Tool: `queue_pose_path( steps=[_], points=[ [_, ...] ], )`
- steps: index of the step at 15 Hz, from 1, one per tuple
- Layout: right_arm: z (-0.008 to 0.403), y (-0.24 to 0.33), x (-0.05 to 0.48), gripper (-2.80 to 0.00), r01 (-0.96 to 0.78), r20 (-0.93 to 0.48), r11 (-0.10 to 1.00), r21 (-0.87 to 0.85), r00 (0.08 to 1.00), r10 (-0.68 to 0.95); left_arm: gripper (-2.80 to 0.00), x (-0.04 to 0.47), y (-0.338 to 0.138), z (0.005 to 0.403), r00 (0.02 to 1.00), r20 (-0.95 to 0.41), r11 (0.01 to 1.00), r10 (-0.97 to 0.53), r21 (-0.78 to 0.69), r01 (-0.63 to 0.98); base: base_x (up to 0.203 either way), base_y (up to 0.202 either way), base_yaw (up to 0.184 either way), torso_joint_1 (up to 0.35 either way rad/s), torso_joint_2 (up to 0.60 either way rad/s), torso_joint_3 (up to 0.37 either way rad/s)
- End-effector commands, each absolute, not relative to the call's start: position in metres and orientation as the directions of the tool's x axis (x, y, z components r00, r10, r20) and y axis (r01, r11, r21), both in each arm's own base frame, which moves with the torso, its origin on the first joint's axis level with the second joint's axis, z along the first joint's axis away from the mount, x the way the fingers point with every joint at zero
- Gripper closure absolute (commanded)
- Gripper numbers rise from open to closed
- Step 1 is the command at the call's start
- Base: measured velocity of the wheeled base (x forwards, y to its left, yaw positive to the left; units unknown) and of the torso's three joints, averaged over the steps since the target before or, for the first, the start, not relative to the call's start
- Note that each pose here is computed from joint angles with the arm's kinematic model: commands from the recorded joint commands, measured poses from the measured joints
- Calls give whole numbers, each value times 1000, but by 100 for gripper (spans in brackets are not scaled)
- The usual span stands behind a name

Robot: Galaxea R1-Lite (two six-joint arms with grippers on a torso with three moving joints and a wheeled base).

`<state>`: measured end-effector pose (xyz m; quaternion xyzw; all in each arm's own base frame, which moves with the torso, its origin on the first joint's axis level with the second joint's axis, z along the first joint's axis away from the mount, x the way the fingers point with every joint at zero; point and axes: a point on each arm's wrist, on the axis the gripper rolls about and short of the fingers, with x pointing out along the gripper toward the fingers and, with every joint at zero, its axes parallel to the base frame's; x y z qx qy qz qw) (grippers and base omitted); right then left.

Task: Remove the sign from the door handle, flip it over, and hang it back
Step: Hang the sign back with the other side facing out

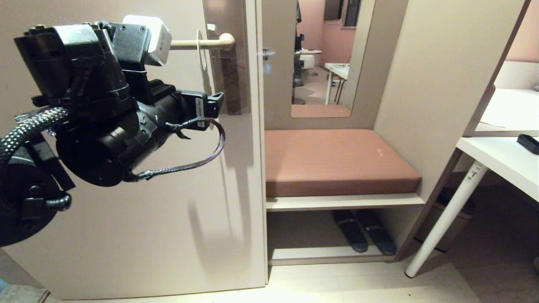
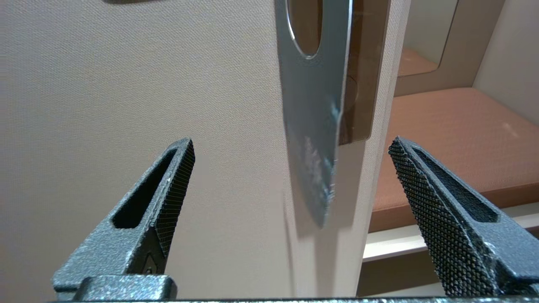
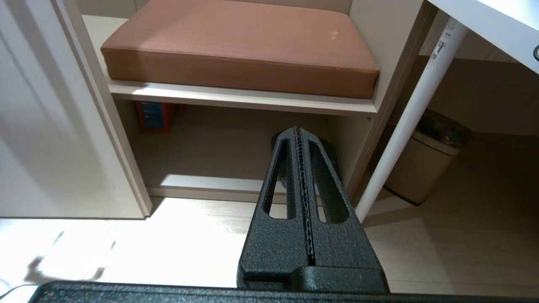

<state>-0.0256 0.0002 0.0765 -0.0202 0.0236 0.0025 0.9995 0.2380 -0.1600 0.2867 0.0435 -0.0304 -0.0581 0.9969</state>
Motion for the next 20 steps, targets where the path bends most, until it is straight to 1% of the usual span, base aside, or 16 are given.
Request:
queue_pose_path(
  steps=[1, 8, 9, 20],
  points=[
    [76, 0, -26, 0, -7, -48, 999, -41, 999, 5, -280, 234, -157, 291, 991, 70, 990, -116, 84, 110, 0, 0, 0, 0, 0, 0],
    [76, 0, -26, 0, -7, -48, 999, -41, 999, 5, -280, 220, -150, 290, 990, 69, 989, -125, 82, 120, 0, 0, 0, 0, 0, 0],
    [76, 0, -26, 0, -7, -48, 999, -41, 999, 5, 0, 219, -149, 290, 990, 71, 990, -125, 78, 120, 0, 0, 0, 0, 0, 0],
    [76, 0, -26, 0, -7, -49, 999, -41, 999, 5, 0, 210, -142, 286, 990, 62, 989, -124, 83, 119, 0, 0, 0, 0, 0, 0]
  ],
)
